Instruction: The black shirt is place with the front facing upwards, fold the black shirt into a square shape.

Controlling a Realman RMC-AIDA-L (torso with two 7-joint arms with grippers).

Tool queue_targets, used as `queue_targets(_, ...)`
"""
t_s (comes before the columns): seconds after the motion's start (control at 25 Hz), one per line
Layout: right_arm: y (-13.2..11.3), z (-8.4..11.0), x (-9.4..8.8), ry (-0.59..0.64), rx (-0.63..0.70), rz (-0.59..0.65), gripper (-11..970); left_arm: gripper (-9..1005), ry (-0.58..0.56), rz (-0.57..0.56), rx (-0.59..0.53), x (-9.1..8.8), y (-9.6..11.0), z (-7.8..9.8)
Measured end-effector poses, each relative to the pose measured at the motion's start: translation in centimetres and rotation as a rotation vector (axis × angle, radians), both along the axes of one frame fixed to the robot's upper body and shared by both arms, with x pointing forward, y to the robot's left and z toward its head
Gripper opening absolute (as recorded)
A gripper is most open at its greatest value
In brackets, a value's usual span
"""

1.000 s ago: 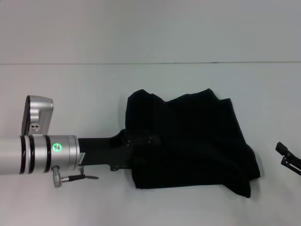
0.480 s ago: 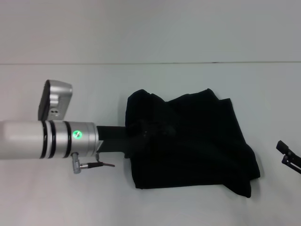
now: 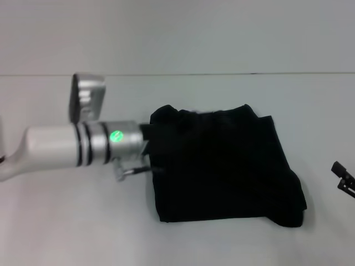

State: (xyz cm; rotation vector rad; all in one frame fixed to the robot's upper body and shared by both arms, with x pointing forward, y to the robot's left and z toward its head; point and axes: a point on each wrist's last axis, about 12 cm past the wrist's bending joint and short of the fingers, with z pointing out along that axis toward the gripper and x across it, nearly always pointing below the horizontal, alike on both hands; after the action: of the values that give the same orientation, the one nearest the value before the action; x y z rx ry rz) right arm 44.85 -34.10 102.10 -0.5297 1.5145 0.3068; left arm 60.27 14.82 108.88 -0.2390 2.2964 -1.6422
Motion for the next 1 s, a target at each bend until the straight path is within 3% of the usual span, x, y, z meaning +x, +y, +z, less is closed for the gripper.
queue_targets(0.28,-0.4,0.2,-0.2,-0.014,0.016,-0.02,931,741,-0.142,0.006,-0.027,1.6,-3.2,1.8)
queue_targets(0.32,-0.4,0.2,-0.3,-0.015,0.017,-0.025,930,741,-0.204,0.034,-0.049,2.1,-4.0,2.3)
queue_targets(0.48,-0.7,0.2,-0.5,-0.021,0.028,-0.047,929,741,-0.261,0.078,-0.081,2.2,-4.2,2.2)
queue_targets(0.72,-0.6,0.4,-0.6,-0.035,0.042,-0.045,926,742,-0.266,0.09,-0.104,1.2,-3.1,1.2)
queue_targets(1.0,0.8,1.1,0.5,-0.032,0.1,0.068,924,754,-0.432,0.03,-0.164,-2.2,0.8,0.1)
